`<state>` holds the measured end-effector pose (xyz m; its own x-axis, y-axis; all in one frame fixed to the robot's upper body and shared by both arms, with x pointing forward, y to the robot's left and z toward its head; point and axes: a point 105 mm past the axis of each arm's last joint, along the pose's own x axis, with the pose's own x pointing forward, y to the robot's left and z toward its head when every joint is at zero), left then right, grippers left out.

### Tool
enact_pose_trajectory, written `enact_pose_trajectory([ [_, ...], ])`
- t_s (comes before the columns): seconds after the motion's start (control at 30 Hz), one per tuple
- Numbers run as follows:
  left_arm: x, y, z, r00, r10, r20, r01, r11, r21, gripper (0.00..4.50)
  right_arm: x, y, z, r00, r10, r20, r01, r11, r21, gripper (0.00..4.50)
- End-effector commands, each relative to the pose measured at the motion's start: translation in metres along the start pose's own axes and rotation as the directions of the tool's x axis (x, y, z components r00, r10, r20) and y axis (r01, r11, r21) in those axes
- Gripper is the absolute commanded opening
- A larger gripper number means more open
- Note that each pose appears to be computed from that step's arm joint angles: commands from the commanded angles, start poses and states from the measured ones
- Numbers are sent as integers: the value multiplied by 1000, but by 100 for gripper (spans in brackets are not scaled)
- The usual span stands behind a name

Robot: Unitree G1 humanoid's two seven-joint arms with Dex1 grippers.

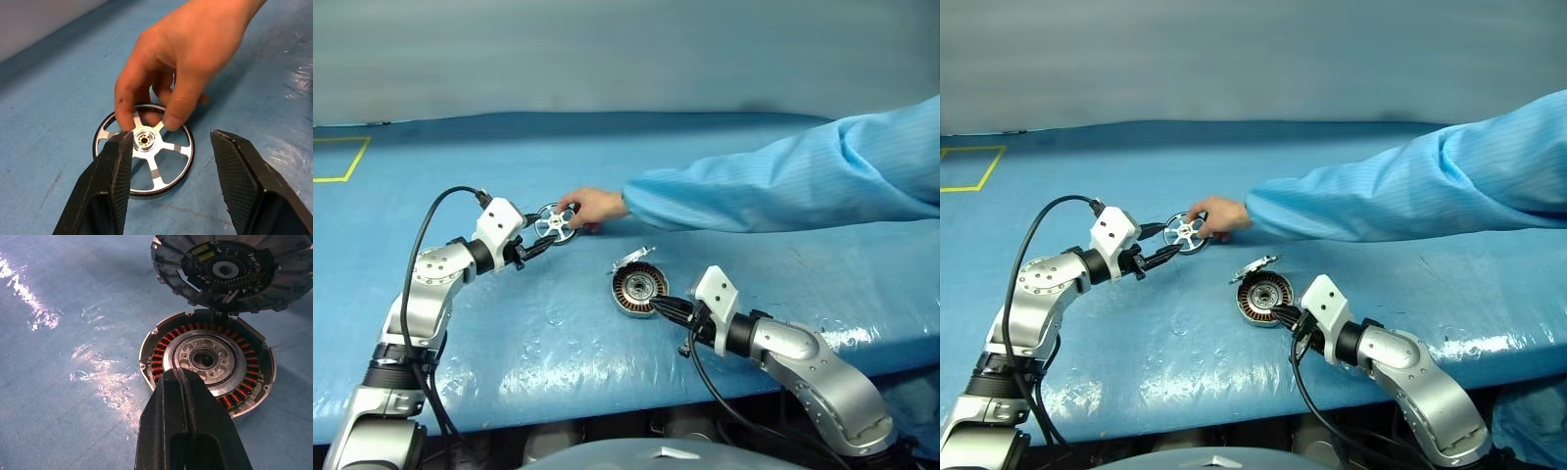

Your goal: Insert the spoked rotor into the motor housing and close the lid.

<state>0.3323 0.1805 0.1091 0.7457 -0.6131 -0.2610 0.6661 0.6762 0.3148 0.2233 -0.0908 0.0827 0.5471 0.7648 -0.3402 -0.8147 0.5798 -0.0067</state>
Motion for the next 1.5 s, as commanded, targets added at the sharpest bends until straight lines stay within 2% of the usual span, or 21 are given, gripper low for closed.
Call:
enact_pose_trajectory([
  [0.03, 0, 1, 13, 999, 1, 39, -2, 999, 47, 265, -2, 0, 10, 1000, -8, 29, 9, 999, -48, 3],
  [0.23, 0, -4, 12, 999, -8, 51, 6, 1000, 28, 265, -4, -5, 11, 999, -27, 27, 29, 998, -59, 3],
  [0.5, 1, -13, 12, 998, -39, 59, 37, 999, 29, 265, -23, -35, 13, 991, -135, -5, 133, 984, -121, 3],
  [0.77, 1, -67, 26, 954, -284, 100, 279, 958, 59, 265, -43, -56, 16, 977, -210, -48, 199, 966, -167, 3],
  [0.87, 1, -93, 27, 917, -388, 98, 382, 922, 67, 265, -52, -66, 17, 969, -237, -72, 213, 947, -242, 62],
  [0.97, 1, -114, 24, 881, -465, 84, 461, 885, 62, 265, -58, -74, 15, 962, -236, -141, 182, 931, -317, 157],
  [1.13, 3, -117, 18, 881, -468, 77, 464, 884, 58, 265, -59, -87, 7, 927, -224, -301, 57, 877, -478, 319],
  [1.3, 5, -112, 15, 896, -437, 76, 434, 899, 49, 265, -50, -90, 12, 924, -170, -342, -38, 850, -525, 319],
  [1.5, 2, -120, 14, 888, -451, 85, 449, 892, 45, 265, -41, -96, 2, 884, -127, -450, -179, 797, -577, 319],
])
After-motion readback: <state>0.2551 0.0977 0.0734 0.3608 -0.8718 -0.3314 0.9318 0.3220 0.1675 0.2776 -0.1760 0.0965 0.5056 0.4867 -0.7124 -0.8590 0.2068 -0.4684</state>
